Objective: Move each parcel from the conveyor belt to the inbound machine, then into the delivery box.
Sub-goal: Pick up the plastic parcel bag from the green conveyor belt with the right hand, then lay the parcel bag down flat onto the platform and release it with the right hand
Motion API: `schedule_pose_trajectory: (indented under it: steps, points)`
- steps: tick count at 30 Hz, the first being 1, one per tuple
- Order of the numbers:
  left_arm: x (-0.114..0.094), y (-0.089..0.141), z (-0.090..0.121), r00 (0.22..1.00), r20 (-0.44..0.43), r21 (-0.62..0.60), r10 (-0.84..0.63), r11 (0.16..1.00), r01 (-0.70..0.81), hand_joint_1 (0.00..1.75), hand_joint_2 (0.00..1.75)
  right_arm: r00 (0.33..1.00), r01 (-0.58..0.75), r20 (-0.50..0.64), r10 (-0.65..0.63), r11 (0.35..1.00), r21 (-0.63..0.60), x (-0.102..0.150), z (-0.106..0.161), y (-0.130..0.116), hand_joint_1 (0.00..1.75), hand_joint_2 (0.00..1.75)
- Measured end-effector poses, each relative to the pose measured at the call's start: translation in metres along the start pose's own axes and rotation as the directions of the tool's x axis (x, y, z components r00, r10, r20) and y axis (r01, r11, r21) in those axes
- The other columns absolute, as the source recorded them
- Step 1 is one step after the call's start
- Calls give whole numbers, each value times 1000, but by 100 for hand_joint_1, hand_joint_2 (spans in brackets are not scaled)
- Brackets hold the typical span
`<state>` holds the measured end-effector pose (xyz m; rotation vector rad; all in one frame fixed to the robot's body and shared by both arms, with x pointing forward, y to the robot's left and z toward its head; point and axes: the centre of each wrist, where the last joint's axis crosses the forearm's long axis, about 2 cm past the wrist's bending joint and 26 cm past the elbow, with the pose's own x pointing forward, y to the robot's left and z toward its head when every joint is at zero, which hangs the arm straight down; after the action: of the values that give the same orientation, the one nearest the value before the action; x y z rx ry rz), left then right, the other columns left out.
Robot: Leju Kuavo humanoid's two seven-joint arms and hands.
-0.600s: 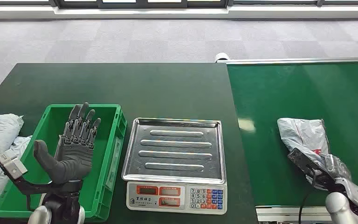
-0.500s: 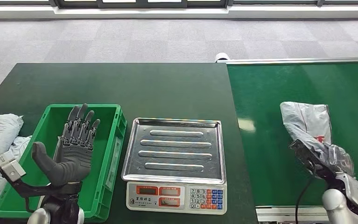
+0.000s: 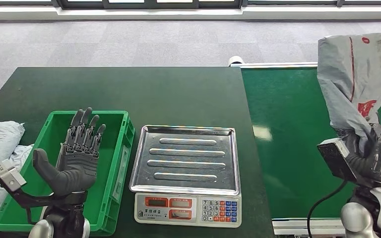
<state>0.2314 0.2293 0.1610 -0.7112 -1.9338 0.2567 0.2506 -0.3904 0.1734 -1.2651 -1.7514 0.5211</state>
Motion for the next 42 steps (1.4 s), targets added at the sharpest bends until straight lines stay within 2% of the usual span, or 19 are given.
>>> schedule_pose_trajectory:
  steps: [7, 13, 17, 29, 35, 42]
  points:
    - [-8, 1, -7, 1000, 0, -17, 18, 1000, -18, 0, 0, 987, 83, 138, -76, 995, -45, 31, -2, -2, 175, 175]
    - [-18, -1, -17, 999, -6, -54, 37, 998, -37, 0, 0, 938, 199, 272, -215, 976, 85, 82, -20, 27, 175, 175]
    - [-21, -3, -20, 999, -15, -68, 46, 997, -47, 0, 0, 903, 246, 321, -285, 957, 156, 109, -21, 43, 175, 175]
    - [-23, -2, -21, 999, -30, -74, 41, 996, -43, 0, 0, 871, 273, 354, -341, 934, 229, 125, -20, 56, 175, 175]
    - [-23, -2, -21, 998, -35, -74, 48, 996, -51, 0, 0, 816, 302, 366, -448, 869, 392, 154, -20, 77, 175, 175]
    - [-23, -2, -21, 998, -34, -72, 55, 996, -57, 0, 0, 725, 324, 340, -599, 732, 599, 206, -13, 102, 175, 175]
